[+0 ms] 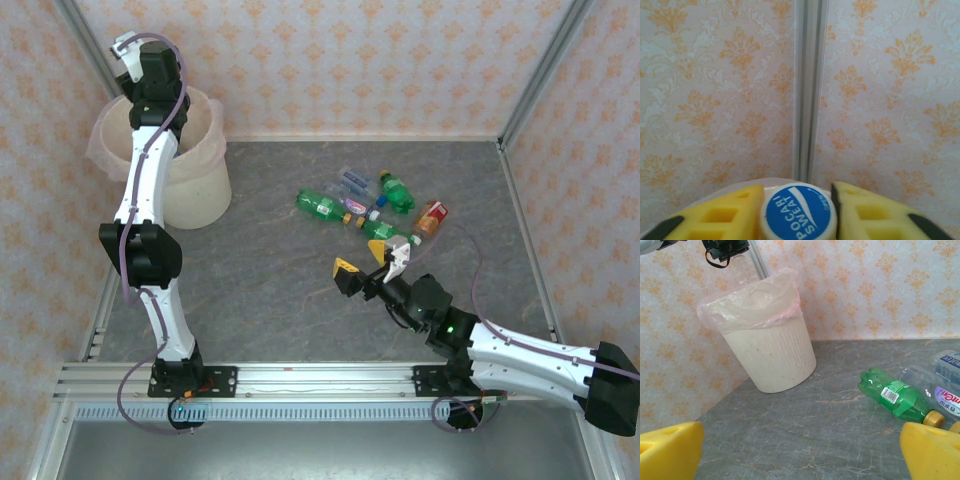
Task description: Put the plastic bottles in the bin
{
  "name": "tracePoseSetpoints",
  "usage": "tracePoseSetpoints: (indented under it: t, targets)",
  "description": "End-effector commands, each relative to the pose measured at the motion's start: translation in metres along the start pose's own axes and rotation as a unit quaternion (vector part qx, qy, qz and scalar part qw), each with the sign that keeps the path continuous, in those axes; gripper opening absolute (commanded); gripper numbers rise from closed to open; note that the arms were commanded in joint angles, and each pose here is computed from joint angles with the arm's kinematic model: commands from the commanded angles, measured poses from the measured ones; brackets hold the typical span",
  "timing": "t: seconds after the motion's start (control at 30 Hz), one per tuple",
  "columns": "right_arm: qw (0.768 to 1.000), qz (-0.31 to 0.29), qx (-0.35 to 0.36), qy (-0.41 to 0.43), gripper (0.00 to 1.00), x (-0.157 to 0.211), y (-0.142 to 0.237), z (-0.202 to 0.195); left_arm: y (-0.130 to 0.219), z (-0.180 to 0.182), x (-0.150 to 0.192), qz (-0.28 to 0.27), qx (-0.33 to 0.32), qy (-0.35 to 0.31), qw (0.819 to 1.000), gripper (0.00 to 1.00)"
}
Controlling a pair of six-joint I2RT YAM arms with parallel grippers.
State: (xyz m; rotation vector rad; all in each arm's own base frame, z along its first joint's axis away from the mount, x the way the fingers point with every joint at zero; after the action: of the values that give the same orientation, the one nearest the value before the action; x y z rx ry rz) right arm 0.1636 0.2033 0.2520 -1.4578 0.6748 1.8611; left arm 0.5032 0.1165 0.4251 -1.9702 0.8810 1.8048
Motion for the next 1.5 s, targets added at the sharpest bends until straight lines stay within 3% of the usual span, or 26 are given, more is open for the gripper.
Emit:
tracePoseSetpoints:
  t: [0.0,0.1,0.23,0.47,1.1,1.3,1.47]
  targets:
    - [1.000,-0.009,-0.011,-0.005,1.00,-0.003,0.001,0.003,0.000,0.000,-0.002,0.006,0.003,-0.013,1.000,0.68]
    - [1.000,-0.009,-0.011,-0.005,1.00,-0.003,0.001,0.003,0.000,-0.001,-0.001,0.012,0.009,-0.002,1.000,0.92]
    - [1.000,-0.011,-0.010,-0.006,1.00,-0.005,0.002,0.003,0.001,0.000,0.002,0.019,0.007,0.000,1.000,0.99]
    - [1.000,-0.012,-0.012,-0.008,1.00,-0.006,0.003,0.003,0.004,-0.002,0.001,0.029,0.026,0.021,0.999,0.99]
    - [1.000,-0.009,-0.011,-0.010,1.00,-0.006,0.002,0.004,0.011,-0.057,0.027,0.098,0.210,0.005,0.973,0.99]
    - [1.000,-0.009,-0.010,-0.009,1.00,-0.006,0.002,0.003,0.003,-0.065,0.049,0.122,0.209,-0.010,0.970,0.99]
    - [1.000,-0.008,-0.009,-0.008,1.00,-0.005,0.002,0.003,-0.005,-0.055,0.057,0.123,0.158,-0.026,0.979,0.99]
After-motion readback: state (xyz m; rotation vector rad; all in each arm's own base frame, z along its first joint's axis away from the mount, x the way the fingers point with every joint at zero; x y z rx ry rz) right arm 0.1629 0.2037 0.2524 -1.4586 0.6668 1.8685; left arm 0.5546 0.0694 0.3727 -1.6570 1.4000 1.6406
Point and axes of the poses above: each hand's point on the last joint's axis, 136 mm out from that joint toward the fingers, its own y axis back along the fingers, its own z axis along the line the jaws close on, x = y × z, the point moved 6 cm from there along y, back along the fingers, and after that the axes turned 6 degrees about y, right-handed, at the moved point
